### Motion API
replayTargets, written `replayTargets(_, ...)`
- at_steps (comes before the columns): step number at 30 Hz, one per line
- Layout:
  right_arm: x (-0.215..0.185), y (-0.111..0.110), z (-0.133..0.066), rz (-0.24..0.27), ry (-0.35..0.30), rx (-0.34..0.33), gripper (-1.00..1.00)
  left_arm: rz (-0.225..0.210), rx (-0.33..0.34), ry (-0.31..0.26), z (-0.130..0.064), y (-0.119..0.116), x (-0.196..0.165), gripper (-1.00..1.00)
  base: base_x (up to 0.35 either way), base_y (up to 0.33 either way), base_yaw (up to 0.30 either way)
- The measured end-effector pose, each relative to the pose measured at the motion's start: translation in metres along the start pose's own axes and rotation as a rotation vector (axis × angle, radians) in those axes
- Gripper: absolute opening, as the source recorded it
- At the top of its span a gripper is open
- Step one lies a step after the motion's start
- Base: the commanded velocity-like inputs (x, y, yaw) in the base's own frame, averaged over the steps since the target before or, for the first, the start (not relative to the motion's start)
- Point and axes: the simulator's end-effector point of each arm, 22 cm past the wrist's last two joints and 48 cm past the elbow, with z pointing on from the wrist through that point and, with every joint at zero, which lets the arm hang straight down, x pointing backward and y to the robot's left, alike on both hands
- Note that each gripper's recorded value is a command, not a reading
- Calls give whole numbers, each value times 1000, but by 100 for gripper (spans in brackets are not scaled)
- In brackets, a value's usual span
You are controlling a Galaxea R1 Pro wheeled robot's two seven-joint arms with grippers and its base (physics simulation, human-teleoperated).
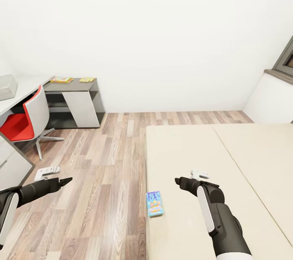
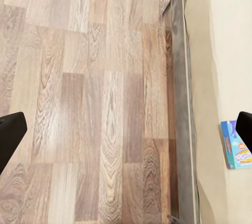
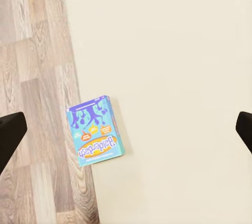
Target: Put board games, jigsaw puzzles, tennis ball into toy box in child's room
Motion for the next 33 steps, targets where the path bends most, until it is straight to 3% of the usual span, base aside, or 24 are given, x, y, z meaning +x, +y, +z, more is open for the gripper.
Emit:
replayTargets(17, 0, 4, 0, 3, 0, -7, 100, 0, -1, -1, 0, 0, 0, 100, 0, 0, 2)
replayTargets(33, -10, 7, -1, 10, -46, -15, 100, 0, 0, -1, 0, 0, 0, 100, 0, 0, 0)
